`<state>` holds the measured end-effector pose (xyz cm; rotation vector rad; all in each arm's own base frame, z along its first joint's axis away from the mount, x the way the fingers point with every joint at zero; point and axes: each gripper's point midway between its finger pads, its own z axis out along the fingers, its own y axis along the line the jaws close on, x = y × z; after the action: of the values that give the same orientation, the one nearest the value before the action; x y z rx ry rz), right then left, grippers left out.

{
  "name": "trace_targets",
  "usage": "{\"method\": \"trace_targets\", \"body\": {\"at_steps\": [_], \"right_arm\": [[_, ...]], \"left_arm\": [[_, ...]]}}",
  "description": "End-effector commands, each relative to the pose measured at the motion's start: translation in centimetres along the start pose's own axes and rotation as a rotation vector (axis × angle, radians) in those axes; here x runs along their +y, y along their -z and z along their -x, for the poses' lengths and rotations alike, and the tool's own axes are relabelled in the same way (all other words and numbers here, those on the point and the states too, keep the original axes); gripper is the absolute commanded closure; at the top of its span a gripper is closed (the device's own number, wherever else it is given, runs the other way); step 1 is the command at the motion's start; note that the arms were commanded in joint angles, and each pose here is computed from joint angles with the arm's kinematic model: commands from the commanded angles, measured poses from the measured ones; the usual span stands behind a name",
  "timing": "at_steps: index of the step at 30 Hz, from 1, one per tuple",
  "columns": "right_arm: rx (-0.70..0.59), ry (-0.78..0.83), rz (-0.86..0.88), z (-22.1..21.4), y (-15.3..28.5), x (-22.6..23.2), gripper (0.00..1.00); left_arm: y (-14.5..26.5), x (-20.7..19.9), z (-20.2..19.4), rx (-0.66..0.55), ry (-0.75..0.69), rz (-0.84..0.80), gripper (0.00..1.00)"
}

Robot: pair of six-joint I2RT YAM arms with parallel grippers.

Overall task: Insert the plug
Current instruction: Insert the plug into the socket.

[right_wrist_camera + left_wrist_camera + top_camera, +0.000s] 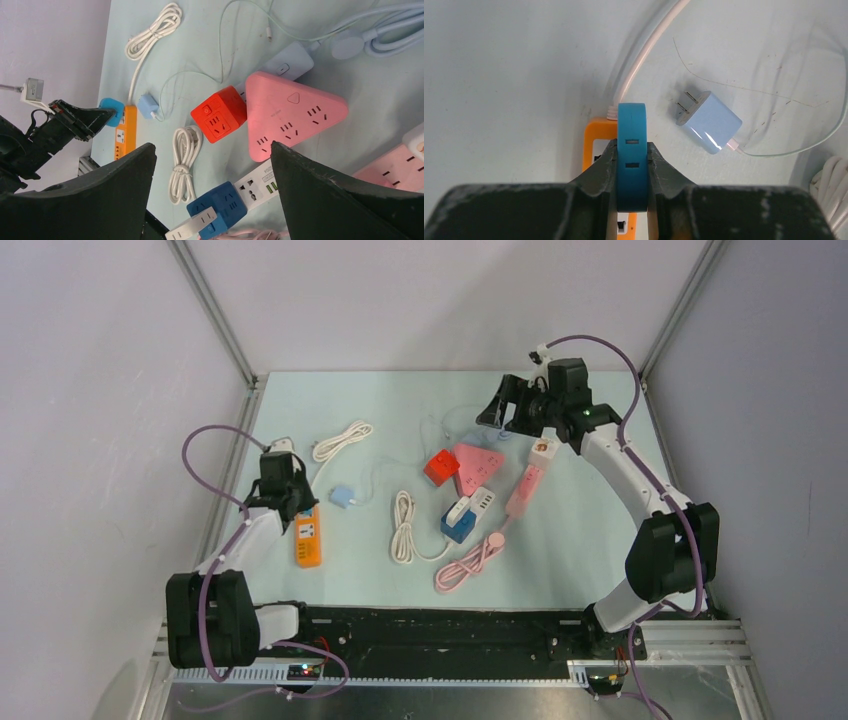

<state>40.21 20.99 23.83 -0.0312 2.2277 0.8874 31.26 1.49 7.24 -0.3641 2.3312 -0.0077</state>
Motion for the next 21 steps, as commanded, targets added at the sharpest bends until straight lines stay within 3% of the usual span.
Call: {"method": "trace_targets", "body": {"at_steps": [1,4,12,21], "right_arm": [[-0.037,0.002,0.022,1.0,0.8,0.4,0.12],[-0.041,-0.001,0.024,1.2,1.0,0.3,0.12],[-0.04,-0.013,0.034,1.3,1.0,0.2,0.12],[-0.024,-0.026,0.034,1.0,0.8,0.1,0.13]], "left_arm": [[0.0,-1.1,0.1,0.009,0.111,-0.023,1.0],[0.2,-2.0,0.4,0.002,0.213,-0.04,1.0],[0.8,-1.8,-0.4,-0.052,0.324,0.041,1.0],[1.0,-1.4,-2.6,-0.065,0.223,0.154,1.0]]}}
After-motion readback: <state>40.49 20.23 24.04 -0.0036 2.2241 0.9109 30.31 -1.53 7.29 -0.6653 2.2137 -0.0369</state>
